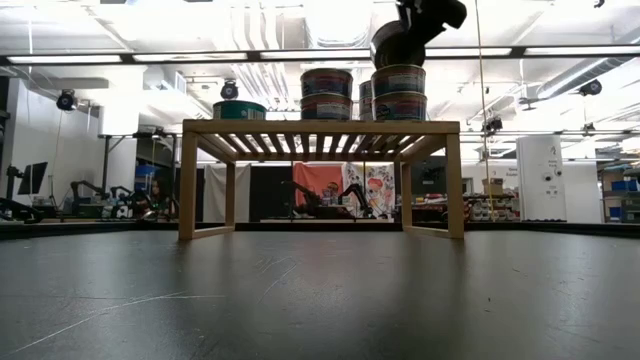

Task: Stack canned seafood by type on shelf
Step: Stack the blue pink tuna can on top of the blue pink tuna can on the shelf

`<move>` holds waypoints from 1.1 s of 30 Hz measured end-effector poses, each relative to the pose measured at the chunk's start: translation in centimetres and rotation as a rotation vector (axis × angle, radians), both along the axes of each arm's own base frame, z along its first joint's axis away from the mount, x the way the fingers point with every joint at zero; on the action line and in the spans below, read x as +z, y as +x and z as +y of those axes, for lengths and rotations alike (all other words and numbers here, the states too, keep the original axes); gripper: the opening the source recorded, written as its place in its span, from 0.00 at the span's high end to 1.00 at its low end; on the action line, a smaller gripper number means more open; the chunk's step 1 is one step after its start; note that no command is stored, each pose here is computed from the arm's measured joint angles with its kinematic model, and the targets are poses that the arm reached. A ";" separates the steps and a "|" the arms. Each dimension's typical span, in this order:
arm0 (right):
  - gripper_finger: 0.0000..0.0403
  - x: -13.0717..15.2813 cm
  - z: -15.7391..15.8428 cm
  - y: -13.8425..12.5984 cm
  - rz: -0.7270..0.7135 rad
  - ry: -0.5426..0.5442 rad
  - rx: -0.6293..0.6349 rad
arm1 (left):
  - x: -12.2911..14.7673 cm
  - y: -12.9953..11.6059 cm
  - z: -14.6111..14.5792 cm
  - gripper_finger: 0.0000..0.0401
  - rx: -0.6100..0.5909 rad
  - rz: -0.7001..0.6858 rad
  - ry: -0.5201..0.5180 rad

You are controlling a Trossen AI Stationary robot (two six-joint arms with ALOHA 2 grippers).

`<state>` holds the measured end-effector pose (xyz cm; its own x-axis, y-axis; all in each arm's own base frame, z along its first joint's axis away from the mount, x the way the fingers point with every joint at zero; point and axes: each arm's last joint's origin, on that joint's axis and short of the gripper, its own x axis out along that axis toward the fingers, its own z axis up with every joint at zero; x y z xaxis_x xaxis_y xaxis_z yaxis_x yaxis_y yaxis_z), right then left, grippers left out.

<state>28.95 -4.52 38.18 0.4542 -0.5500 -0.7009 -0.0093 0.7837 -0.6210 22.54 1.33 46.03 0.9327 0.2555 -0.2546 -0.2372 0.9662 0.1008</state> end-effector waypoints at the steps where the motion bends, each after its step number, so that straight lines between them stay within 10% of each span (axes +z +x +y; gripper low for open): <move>1: 0.45 0.0 0.0 0.0 -0.001 0.005 -0.003 | 0.0 0.0 0.0 0.58 0.000 0.000 0.000; 33: 0.18 0.1 0.1 -0.3 -0.075 0.089 -0.076 | 0.0 0.0 0.0 0.58 0.000 0.001 0.000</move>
<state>28.64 -4.39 38.33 0.4670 -0.5215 -0.7141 0.0960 0.8327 -0.5453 22.54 1.33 46.02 0.9325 0.2555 -0.2553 -0.2371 0.9662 0.1010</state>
